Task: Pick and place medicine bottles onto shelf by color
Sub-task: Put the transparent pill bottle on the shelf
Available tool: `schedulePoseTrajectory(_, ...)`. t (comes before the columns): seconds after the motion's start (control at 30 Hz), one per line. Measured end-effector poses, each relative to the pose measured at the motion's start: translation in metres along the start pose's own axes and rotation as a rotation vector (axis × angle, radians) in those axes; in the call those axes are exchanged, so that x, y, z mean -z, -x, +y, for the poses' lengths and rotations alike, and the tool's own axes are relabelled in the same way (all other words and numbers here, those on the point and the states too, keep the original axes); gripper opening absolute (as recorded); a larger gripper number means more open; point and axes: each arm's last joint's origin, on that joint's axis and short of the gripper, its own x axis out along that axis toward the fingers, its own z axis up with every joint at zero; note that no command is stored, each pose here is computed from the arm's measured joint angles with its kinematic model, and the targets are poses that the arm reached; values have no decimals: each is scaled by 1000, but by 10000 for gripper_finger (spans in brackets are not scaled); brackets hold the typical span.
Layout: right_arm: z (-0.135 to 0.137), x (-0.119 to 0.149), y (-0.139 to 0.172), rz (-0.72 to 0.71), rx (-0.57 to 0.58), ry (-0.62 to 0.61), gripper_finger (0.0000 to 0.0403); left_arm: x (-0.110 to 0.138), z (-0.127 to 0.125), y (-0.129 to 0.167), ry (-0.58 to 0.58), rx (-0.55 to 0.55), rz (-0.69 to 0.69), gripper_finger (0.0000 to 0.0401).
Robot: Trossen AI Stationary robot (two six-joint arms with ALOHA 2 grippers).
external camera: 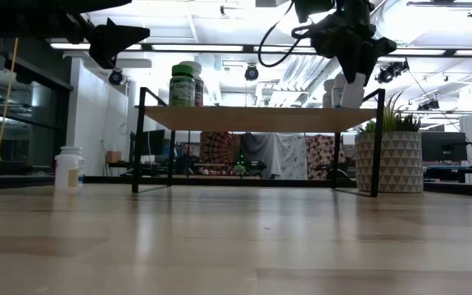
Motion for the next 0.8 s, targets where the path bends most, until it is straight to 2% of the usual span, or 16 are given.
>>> schedulePoseTrajectory(0.47, 1, 1, 0, 31, -39, -7, 133, 0, 0, 0, 0, 1, 0, 310)
schedulePoseTrajectory(0.8, 1, 1, 0, 28, -35, -4, 175, 0, 0, 0, 0, 0, 0, 310)
